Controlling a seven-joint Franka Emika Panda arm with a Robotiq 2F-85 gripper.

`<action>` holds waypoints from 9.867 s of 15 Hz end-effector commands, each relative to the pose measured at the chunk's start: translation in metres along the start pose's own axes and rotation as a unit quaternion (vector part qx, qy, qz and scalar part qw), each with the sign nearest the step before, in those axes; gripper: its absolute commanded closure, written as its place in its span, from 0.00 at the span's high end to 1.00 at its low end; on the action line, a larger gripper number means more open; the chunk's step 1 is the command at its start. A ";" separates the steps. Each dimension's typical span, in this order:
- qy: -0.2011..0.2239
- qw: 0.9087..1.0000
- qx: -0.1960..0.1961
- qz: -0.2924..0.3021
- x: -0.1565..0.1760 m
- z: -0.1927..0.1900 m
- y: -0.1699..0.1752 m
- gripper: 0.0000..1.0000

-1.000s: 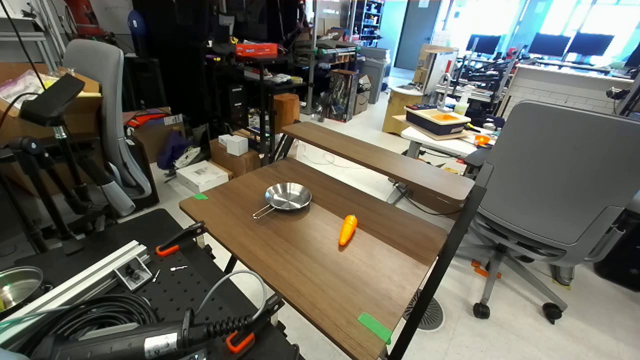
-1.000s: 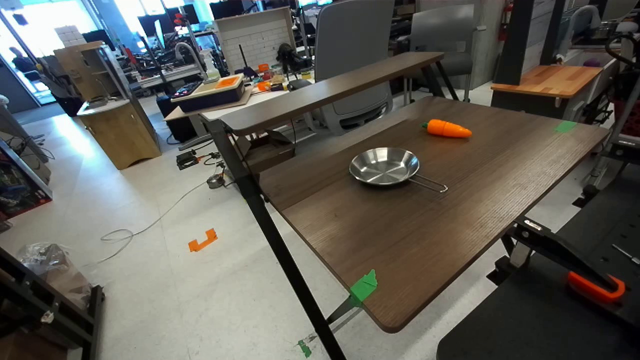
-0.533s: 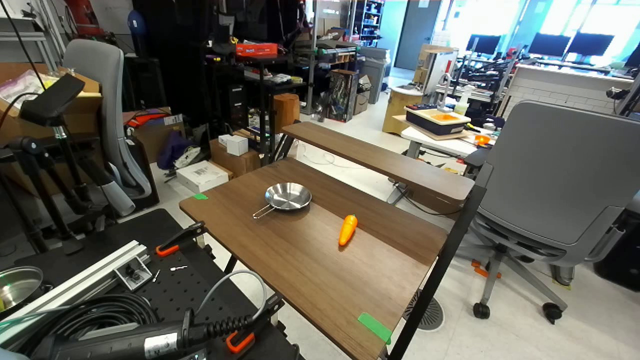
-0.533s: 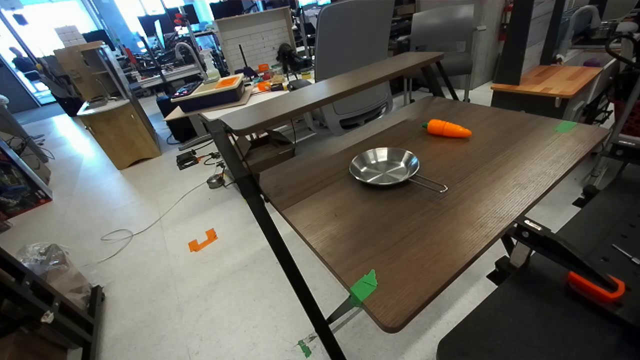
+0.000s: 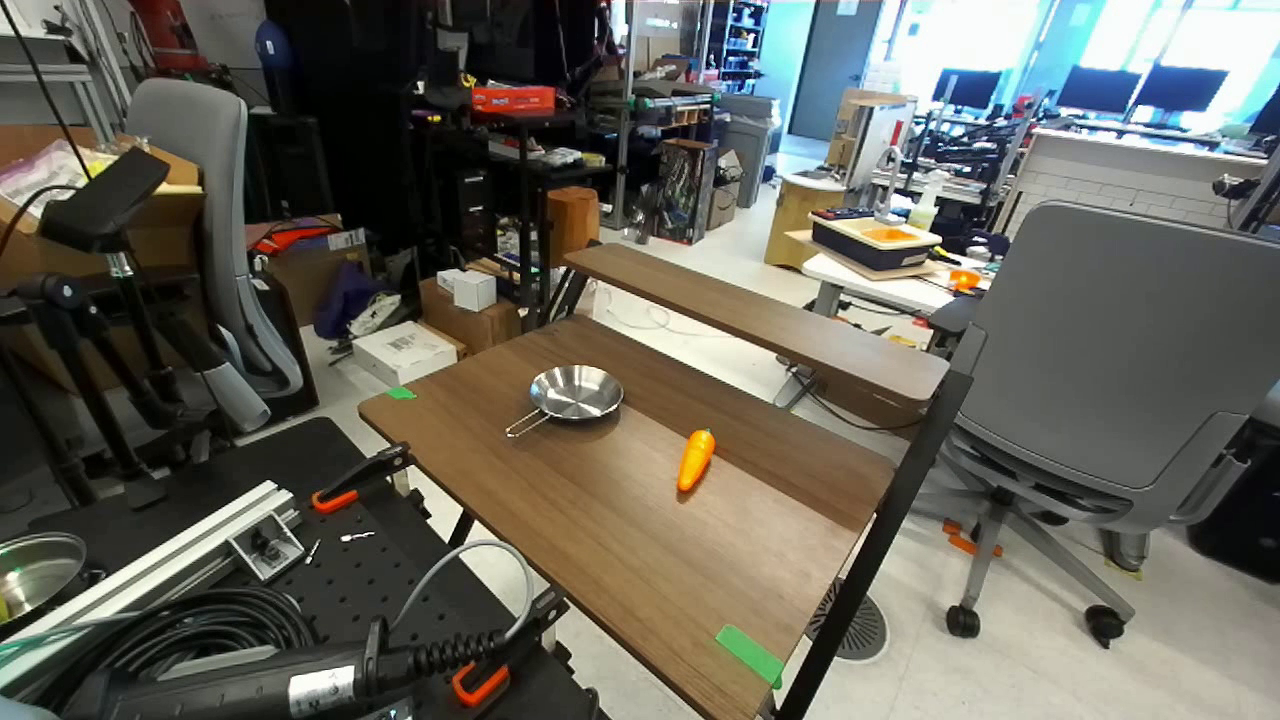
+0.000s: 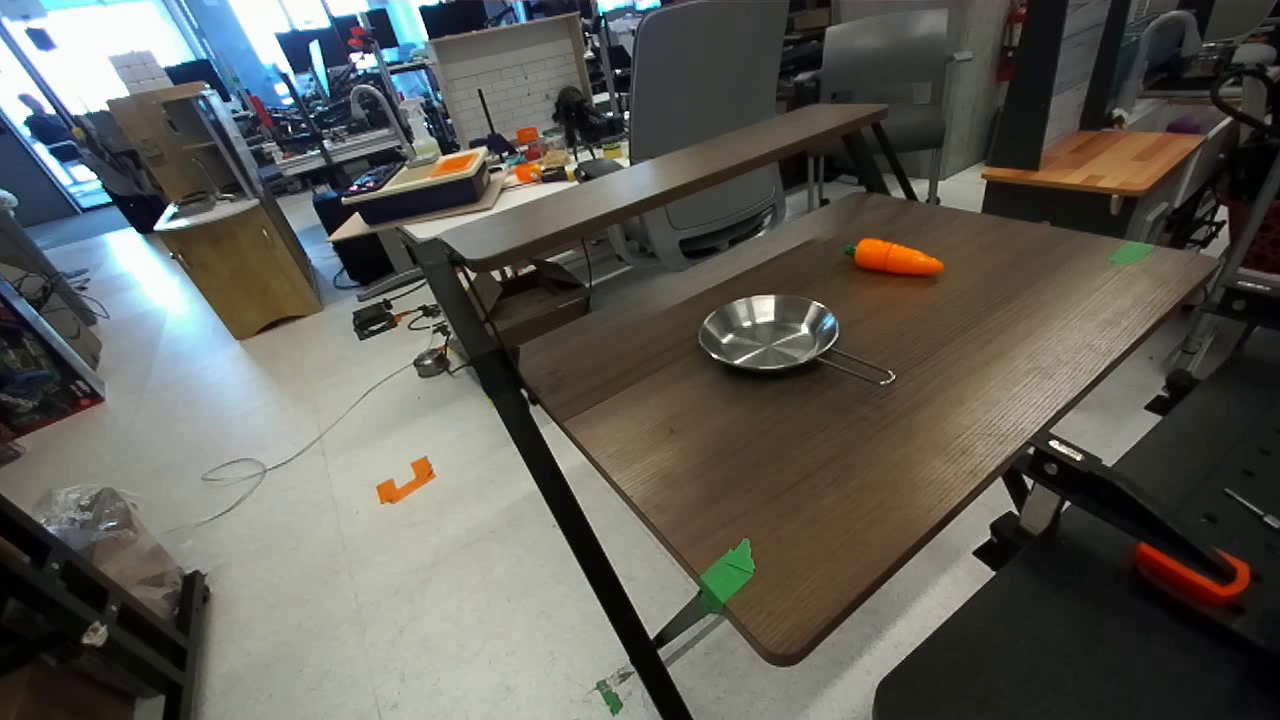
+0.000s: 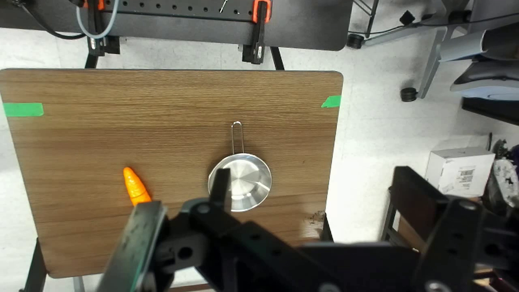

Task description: Put the orange object in the pan

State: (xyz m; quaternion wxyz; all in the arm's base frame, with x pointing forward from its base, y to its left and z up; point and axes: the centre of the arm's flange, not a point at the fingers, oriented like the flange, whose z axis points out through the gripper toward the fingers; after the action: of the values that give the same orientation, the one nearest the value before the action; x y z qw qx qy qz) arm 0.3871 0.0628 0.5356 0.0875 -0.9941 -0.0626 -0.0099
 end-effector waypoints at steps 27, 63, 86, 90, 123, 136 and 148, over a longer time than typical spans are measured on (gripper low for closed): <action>-0.068 0.996 -0.046 0.035 0.012 0.053 0.020 1.00; -0.072 0.990 -0.110 0.050 0.032 0.093 0.056 1.00; -0.064 0.979 -0.125 0.148 0.091 0.093 0.190 1.00; -0.052 0.978 -0.128 0.158 0.108 0.094 0.210 1.00; -0.041 0.969 -0.242 -0.025 0.229 0.262 0.228 1.00; -0.027 0.972 -0.232 0.001 0.231 0.250 0.219 1.00; -0.067 0.978 -0.190 -0.048 0.271 0.398 0.236 1.00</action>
State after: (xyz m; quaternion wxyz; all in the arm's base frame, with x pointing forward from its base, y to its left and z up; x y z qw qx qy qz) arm 0.6586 -0.0568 0.1434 -0.1003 -0.9905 -0.0734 0.0590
